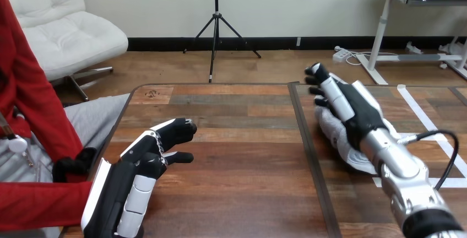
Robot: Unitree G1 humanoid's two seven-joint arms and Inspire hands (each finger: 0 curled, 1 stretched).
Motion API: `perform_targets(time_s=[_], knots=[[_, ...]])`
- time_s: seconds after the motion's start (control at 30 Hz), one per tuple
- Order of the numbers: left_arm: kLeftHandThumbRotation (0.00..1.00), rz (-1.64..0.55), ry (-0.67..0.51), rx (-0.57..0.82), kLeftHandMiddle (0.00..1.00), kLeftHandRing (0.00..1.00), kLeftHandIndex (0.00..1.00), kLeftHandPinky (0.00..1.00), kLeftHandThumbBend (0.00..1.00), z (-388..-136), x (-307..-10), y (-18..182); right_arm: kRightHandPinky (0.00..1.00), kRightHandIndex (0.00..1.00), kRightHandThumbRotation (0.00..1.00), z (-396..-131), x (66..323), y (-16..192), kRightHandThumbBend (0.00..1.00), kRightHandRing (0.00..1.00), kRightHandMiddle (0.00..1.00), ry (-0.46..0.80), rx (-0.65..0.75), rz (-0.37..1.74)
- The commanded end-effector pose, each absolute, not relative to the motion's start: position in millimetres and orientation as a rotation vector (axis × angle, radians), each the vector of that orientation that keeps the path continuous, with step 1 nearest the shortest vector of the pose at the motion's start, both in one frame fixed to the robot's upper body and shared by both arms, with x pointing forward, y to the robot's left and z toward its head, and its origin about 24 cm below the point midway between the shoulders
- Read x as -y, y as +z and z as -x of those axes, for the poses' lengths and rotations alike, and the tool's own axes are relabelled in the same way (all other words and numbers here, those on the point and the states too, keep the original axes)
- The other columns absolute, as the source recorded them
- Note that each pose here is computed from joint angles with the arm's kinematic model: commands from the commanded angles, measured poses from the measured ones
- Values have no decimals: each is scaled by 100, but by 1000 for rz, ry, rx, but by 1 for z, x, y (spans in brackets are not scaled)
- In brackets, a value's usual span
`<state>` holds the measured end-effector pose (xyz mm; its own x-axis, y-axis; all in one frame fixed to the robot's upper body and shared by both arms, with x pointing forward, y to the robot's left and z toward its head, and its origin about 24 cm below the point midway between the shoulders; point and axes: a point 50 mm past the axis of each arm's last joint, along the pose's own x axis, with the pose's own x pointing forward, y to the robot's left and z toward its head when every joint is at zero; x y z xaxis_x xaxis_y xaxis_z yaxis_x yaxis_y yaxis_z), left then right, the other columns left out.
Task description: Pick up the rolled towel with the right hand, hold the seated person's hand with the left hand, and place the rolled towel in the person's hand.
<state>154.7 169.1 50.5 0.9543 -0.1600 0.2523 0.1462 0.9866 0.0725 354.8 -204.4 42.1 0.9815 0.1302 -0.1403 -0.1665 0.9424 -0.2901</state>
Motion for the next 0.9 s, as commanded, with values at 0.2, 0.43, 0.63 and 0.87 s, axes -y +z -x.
perform_targets(time_s=[0.2, 0.43, 0.63, 0.87], knots=[[100, -52, -153, 374, 78, 81, 74, 68, 77, -168, -166, 68, 90, 92, 100, -399, 220, 140, 86, 92, 92, 0, 115, 424], [100, -52, -153, 374, 78, 81, 74, 67, 76, -168, -166, 68, 83, 91, 100, -402, 226, 147, 92, 89, 91, -49, 101, 506], [100, -53, -151, 373, 78, 81, 74, 67, 76, -168, -166, 67, 82, 91, 100, -403, 231, 150, 96, 89, 90, -84, 93, 550], [100, -53, -151, 370, 78, 81, 74, 67, 78, -169, -166, 67, 85, 94, 99, -405, 234, 155, 93, 92, 93, -105, 85, 567]])
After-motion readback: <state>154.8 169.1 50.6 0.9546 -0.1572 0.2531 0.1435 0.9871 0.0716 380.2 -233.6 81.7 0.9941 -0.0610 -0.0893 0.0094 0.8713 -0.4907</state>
